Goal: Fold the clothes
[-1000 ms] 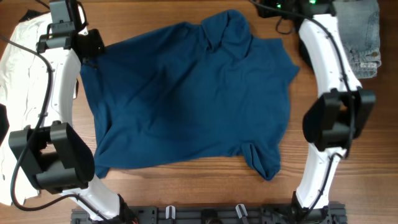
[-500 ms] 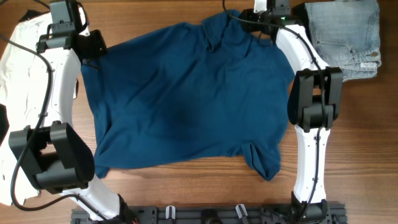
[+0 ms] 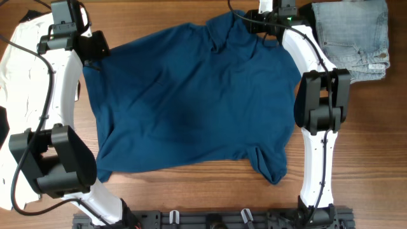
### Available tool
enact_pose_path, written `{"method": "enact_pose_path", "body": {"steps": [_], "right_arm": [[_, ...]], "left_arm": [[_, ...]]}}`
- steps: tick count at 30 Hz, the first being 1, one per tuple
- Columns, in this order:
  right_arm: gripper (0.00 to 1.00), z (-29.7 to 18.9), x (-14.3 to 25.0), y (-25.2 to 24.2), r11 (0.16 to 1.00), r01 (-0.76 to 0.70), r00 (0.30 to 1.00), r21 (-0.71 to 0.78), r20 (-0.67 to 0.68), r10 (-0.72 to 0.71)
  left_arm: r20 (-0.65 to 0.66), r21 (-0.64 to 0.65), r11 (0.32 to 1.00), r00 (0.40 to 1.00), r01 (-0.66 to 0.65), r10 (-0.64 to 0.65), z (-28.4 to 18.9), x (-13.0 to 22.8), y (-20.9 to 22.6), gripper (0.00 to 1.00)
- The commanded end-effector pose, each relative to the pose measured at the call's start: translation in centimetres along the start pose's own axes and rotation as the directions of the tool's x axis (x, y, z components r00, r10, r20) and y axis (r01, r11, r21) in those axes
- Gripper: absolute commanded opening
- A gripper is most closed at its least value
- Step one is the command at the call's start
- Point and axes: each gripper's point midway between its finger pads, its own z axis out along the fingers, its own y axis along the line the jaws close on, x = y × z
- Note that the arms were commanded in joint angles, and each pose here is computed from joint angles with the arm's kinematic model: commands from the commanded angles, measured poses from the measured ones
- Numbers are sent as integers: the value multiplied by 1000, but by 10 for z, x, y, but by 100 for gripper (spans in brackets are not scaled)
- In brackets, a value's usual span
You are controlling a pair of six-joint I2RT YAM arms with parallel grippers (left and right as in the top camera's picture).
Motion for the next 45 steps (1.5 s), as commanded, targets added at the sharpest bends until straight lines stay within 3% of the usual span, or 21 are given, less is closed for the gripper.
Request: {"method": "enact_pose_path", "body": {"steps": [1,8,13,15,22,28,34,40,45], "right_arm": [[36,9,11,-1,1000,0,1000,-8,-25,0],[17,9,19,-2,1000,-14,998,0,-56,14],[15,9,25,-3,1000,-18,997,8,-78,18],[4,8,29,-4,1000,-23,995,10,-94,24],[4,-22,6,4,1000,-27,996,16,-80,28],[4,-106,-17,17,997,-47,991,59,-119,54],[4,-178,-47,24,996,-32,998,87,-59,37],[4,-205,-11,18,987,-82,974,138,-201,108],[4,-219,36,-3,956,-74,914,282,-365,179]], "left_arm": [[-4,6,1000,1000,16,-16,0,1,1,4],[-4,6,1000,1000,16,-16,0,1,1,4],[-4,6,1000,1000,17,-16,0,1,0,4],[-8,6,1000,1000,16,-16,0,2,1,4],[-14,3,1000,1000,16,-16,0,4,1,4],[-66,-6,1000,998,14,-15,-1,17,3,4],[-82,-9,1000,997,14,-15,-5,21,4,4],[-115,-27,999,993,31,-34,-22,30,16,4],[-181,-66,995,980,70,-80,-28,45,39,4]]}}
